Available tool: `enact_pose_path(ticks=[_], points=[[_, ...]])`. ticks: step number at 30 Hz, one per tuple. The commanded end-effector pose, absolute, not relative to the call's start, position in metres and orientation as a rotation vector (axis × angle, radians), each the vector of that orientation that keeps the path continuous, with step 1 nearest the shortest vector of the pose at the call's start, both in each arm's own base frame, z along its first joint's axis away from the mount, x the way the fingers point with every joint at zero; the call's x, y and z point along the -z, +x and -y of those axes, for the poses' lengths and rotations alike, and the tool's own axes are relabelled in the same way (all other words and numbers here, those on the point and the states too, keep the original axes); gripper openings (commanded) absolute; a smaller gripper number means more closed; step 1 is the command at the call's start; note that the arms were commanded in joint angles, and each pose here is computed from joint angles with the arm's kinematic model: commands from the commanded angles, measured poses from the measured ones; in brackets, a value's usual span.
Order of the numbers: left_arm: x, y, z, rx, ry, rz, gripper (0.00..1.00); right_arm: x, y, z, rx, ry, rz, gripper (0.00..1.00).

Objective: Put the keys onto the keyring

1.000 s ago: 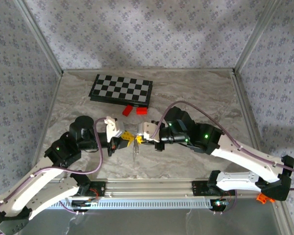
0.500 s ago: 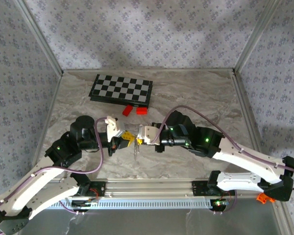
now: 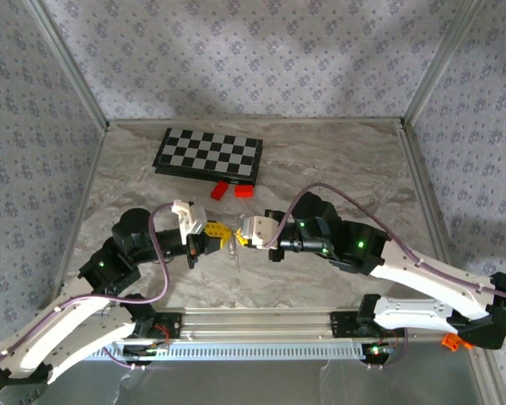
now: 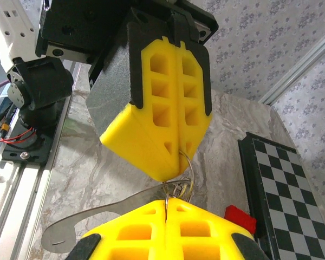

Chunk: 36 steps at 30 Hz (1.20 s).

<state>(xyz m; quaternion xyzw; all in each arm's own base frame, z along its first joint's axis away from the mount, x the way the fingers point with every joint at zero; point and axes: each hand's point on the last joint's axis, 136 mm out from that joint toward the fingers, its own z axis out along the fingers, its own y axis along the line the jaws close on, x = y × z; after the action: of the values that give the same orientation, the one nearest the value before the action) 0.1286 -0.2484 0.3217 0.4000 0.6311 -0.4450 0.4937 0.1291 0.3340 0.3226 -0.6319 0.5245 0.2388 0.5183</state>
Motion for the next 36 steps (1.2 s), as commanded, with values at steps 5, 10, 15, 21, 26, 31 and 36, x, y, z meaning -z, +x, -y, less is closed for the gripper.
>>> enact_pose_path(ticks=[5, 10, 15, 21, 26, 31, 36], points=[[-0.363, 0.134, 0.246, 1.106, 0.854, -1.365, 0.00, -0.329, 0.122, -0.332, -0.598, -1.502, -1.209, 0.10], [-0.364, 0.141, 0.244, 1.071, 0.825, -1.350, 0.00, -0.343, 0.127, -0.324, -0.707, -1.381, -1.238, 0.24], [-0.364, 0.137, 0.245, 1.066, 0.855, -1.316, 0.00, -0.366, 0.139, -0.314, -0.848, -1.244, -1.260, 0.35], [-0.370, 0.126, 0.242, 1.104, 0.861, -1.239, 0.00, -0.394, 0.146, -0.307, -1.079, -1.147, -1.228, 0.35], [-0.373, 0.120, 0.241, 1.111, 0.889, -1.221, 0.00, -0.400, 0.142, -0.313, -1.171, -1.164, -1.210, 0.36], [-0.376, 0.116, 0.240, 1.112, 0.900, -1.211, 0.00, -0.393, 0.131, -0.323, -1.245, -1.241, -1.217, 0.36], [-0.379, 0.114, 0.240, 1.118, 0.902, -1.202, 0.00, -0.385, 0.125, -0.326, -1.238, -1.292, -1.224, 0.35]])
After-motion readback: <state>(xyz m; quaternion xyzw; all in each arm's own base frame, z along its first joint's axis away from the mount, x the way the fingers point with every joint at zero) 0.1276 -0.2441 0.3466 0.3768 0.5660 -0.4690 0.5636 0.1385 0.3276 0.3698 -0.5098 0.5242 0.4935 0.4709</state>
